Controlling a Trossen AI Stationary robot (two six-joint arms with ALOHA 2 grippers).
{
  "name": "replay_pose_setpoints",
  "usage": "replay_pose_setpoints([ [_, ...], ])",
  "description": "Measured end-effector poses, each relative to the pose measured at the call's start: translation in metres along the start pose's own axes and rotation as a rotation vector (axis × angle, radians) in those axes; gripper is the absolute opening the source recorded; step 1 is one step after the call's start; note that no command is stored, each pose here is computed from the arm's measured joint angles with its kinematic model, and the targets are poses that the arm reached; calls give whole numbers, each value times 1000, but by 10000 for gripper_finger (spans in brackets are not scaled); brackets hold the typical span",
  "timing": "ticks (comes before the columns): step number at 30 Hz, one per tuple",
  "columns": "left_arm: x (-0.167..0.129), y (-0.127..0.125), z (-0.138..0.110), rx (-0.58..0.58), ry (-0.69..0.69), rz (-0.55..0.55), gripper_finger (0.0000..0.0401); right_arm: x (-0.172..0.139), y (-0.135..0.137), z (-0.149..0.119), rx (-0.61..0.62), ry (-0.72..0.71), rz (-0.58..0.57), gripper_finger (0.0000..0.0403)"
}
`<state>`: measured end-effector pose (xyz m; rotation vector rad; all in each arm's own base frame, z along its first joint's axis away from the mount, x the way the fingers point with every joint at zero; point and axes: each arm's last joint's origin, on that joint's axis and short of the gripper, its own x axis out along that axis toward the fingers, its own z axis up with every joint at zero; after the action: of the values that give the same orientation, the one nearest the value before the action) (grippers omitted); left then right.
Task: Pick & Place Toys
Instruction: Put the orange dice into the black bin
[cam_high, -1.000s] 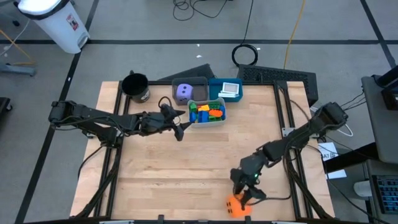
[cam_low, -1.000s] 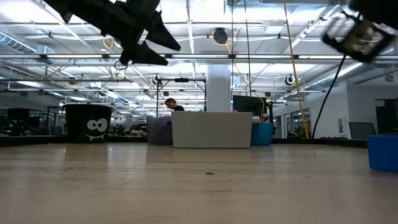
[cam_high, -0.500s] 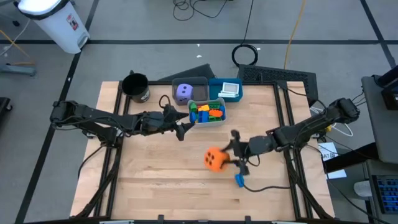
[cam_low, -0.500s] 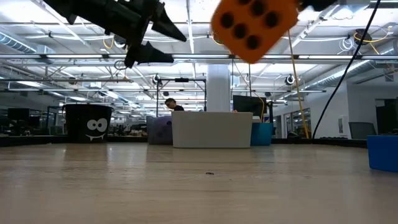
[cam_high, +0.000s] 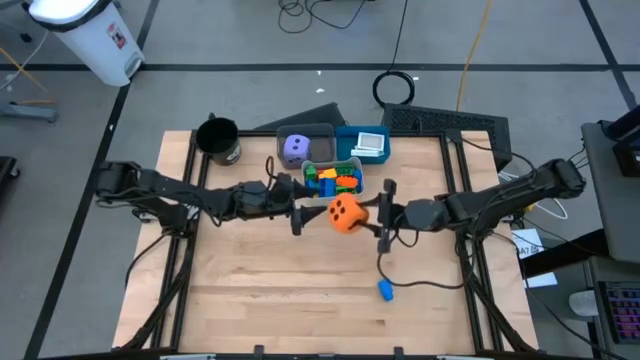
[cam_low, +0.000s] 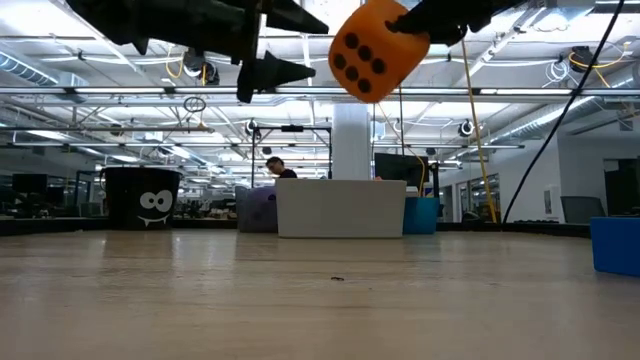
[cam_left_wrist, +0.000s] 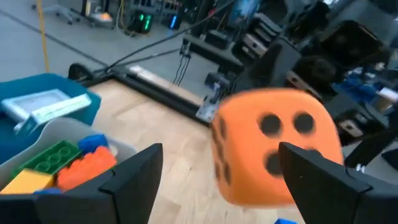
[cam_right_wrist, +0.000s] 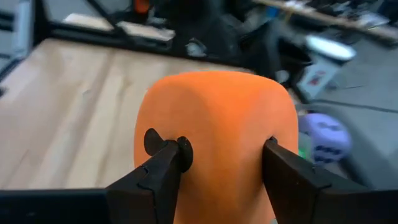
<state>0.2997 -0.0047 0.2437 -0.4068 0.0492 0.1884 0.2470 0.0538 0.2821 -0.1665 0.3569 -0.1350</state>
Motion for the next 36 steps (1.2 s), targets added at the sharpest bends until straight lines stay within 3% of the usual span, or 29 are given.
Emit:
replay_pose_setpoints([
  [5, 6, -3, -3, 84, -31, -95, 324, -7, -12, 7, -14, -47, -114, 186],
  [9, 10, -5, -2, 82, -85, -139, 324, -8, -18, 11, 10, -81, -146, 180],
  [19, 16, -5, -10, 239, -95, -94, 324, -9, -19, 16, 7, -128, -154, 176],
  [24, 16, 1, -7, 208, -122, -10, 324, -9, -20, 17, 10, -131, -164, 180],
  [36, 16, -1, -3, 195, -159, -46, 324, -10, -19, 20, 21, -164, -148, 179],
])
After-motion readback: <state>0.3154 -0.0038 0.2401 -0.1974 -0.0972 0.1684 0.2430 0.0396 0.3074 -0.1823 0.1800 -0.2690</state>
